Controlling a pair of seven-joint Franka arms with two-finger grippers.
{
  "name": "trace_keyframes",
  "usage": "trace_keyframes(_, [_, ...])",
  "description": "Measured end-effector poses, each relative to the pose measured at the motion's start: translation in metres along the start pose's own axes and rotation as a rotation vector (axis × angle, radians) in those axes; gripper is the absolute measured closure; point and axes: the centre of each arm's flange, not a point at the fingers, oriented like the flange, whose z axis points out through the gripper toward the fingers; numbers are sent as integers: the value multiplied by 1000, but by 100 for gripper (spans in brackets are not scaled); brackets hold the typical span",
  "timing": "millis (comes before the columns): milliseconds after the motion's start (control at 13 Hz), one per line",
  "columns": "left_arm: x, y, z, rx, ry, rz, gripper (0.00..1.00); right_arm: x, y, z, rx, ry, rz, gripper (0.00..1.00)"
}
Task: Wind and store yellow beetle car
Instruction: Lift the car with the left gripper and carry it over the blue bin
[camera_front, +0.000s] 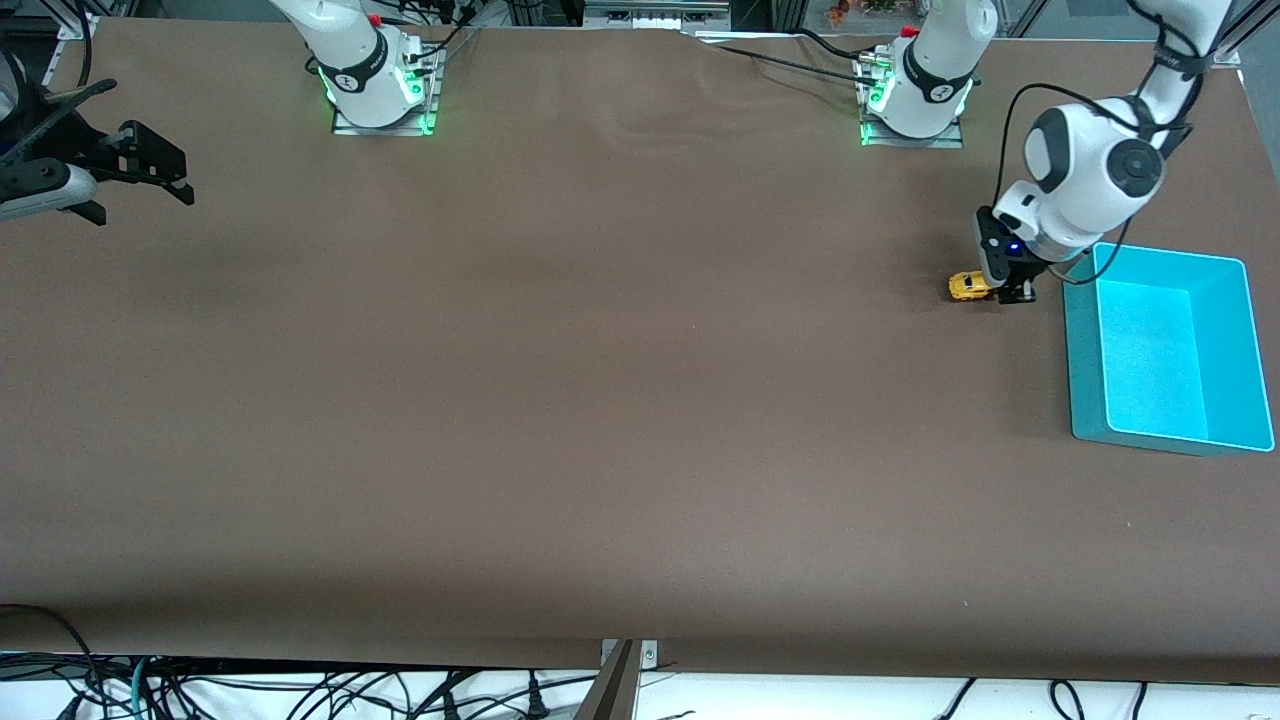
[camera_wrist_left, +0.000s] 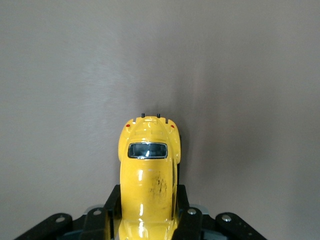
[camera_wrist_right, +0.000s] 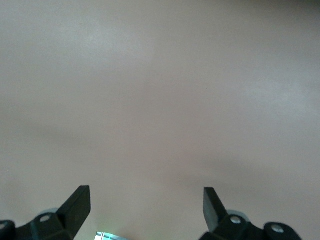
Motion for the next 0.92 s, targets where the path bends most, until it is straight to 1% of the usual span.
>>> trace_keyframes(154, [-5, -30, -55, -42, 4, 1, 55, 0, 1, 0, 0, 1, 2, 0])
trace_keyframes(308, [-9, -60, -107, -44, 3, 22, 55, 0, 0, -2, 0, 5, 45, 0])
trace_keyframes(462, [-28, -82, -135, -33, 2, 53, 55, 2, -6, -6, -1, 14, 103, 0])
trace_keyframes(615, [-69, -98, -133, -34, -3, 74, 55, 3, -11, -7, -2, 16, 123, 0])
trace_keyframes(769, [-119, -110, -115, -57, -8, 101, 55, 5, -17, -7, -1, 16, 154, 0])
trace_keyframes(923, [-158, -116, -96, -80, -7, 131, 55, 9, -35, -6, -4, 14, 178, 0])
